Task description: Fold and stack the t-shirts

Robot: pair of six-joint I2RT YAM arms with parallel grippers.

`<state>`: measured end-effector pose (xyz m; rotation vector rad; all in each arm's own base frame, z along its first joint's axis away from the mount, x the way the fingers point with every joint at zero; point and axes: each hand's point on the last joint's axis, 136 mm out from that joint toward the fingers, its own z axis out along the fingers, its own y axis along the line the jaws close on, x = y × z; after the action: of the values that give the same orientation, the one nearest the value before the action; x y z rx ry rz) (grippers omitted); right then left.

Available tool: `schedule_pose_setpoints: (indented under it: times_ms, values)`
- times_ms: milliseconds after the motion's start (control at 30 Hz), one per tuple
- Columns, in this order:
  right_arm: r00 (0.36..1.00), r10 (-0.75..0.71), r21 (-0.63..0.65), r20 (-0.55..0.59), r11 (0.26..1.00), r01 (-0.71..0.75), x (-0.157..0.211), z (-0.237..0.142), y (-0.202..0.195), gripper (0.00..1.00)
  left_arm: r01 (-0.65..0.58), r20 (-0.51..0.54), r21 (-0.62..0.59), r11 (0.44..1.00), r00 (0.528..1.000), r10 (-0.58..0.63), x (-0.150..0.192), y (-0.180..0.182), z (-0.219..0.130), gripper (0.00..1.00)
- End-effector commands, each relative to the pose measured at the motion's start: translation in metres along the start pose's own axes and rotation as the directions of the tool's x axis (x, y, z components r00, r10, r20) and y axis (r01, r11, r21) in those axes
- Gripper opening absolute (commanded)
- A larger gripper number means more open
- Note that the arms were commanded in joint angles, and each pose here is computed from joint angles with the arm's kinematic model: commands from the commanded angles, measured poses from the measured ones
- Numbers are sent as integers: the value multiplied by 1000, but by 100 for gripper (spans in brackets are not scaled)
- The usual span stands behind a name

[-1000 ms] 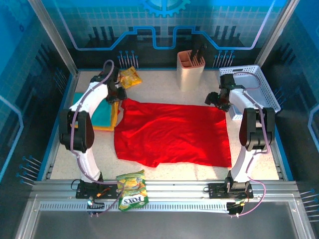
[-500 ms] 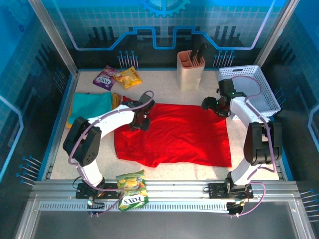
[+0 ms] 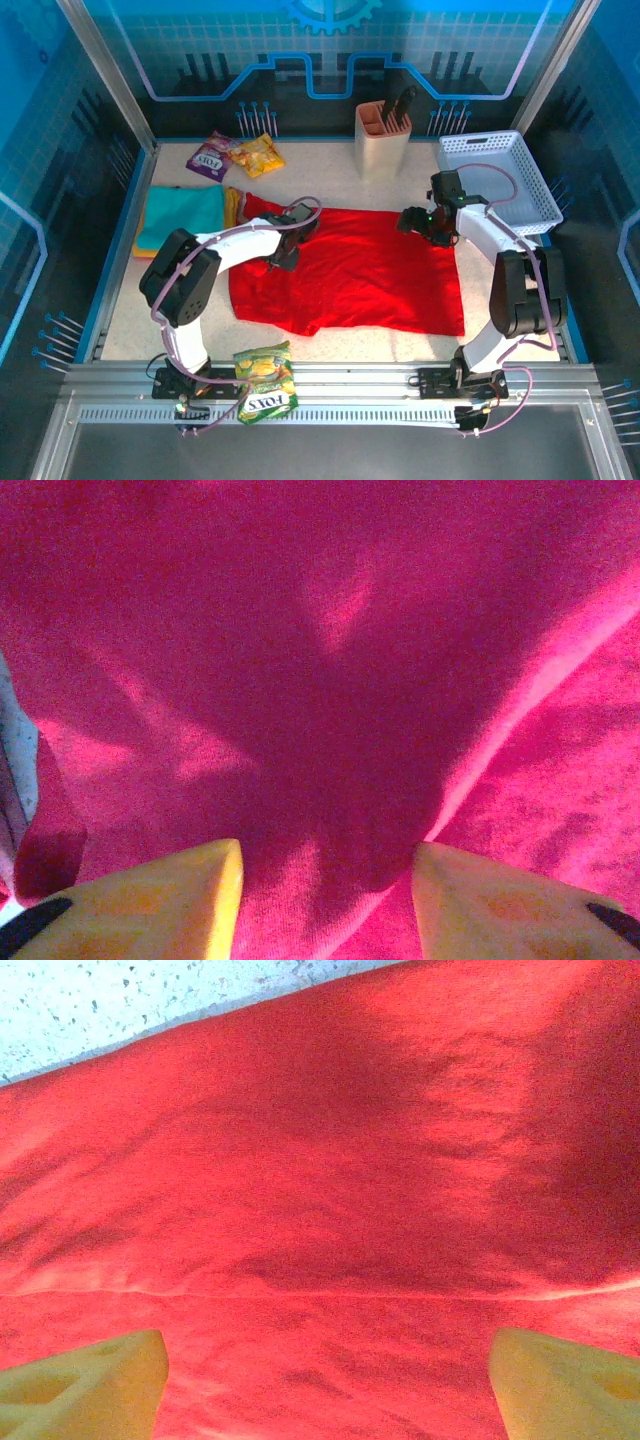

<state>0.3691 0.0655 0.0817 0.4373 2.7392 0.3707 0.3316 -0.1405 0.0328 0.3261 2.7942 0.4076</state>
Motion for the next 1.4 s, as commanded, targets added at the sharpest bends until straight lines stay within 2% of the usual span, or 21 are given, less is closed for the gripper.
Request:
schedule_pose_setpoints:
  times_ms: [0, 100, 233, 300, 467, 700, 833, 967, 1000, 1033, 1100, 1167, 1200, 1367]
  values:
    - [1000, -4, -32, 11, 999, 5, 0, -5, 10, 83, -30, -5, -93, 995, 1000, 29, 5, 10, 11, 43]
    - [1000, -7, -31, 10, 999, 7, -1, -5, 10, 83, -59, 17, -110, 992, 998, 61, -3, 12, 10, 34]
    - [1000, -6, -29, -1, 1000, 5, 0, -3, 10, 82, -118, 25, -98, 988, 992, 121, -16, 9, 4, 9]
    - [1000, -4, -29, -3, 1000, 4, 1, -2, 9, 81, -151, 28, -90, 984, 988, 154, -23, 7, 0, 3]
    - [1000, -3, -31, -8, 1000, 2, 3, -1, 9, 81, -212, 33, -83, 974, 976, 216, -42, 12, -6, 0]
    - [1000, -4, -43, -20, 999, 3, 3, 1, 12, 80, -262, 76, -38, 964, 961, 265, -92, 31, -21, 0]
    - [1000, -4, -47, -25, 999, 3, 4, 3, 12, 80, -322, 77, -22, 946, 943, 323, -116, 37, -14, 0]
    - [999, 0, -61, -38, 998, -2, 6, 5, 14, 80, -285, 80, 20, 958, 956, 283, -140, 41, -2, 0]
    - [999, 0, -63, -42, 998, -2, 7, 5, 14, 80, -279, 88, 20, 960, 957, 276, -146, 42, -1, 0]
    - [999, -1, -65, -42, 998, -2, 8, 5, 14, 79, -279, 96, 18, 960, 956, 277, -151, 42, 1, 5]
    - [999, 0, -66, -43, 998, -3, 9, 4, 14, 79, -284, 108, 18, 959, 954, 280, -158, 41, 4, 23]
    - [999, -4, -64, -43, 998, 1, 10, 3, 14, 79, -277, 99, 12, 961, 957, 274, -160, 44, 5, 46]
    - [999, -5, -64, -45, 998, 2, 11, 3, 14, 79, -260, 94, 8, 965, 961, 258, -161, 47, 5, 52]
    - [999, -5, -65, -46, 998, 2, 12, 5, 14, 79, -72, 102, 100, 992, 993, 61, -159, 60, -18, 56]
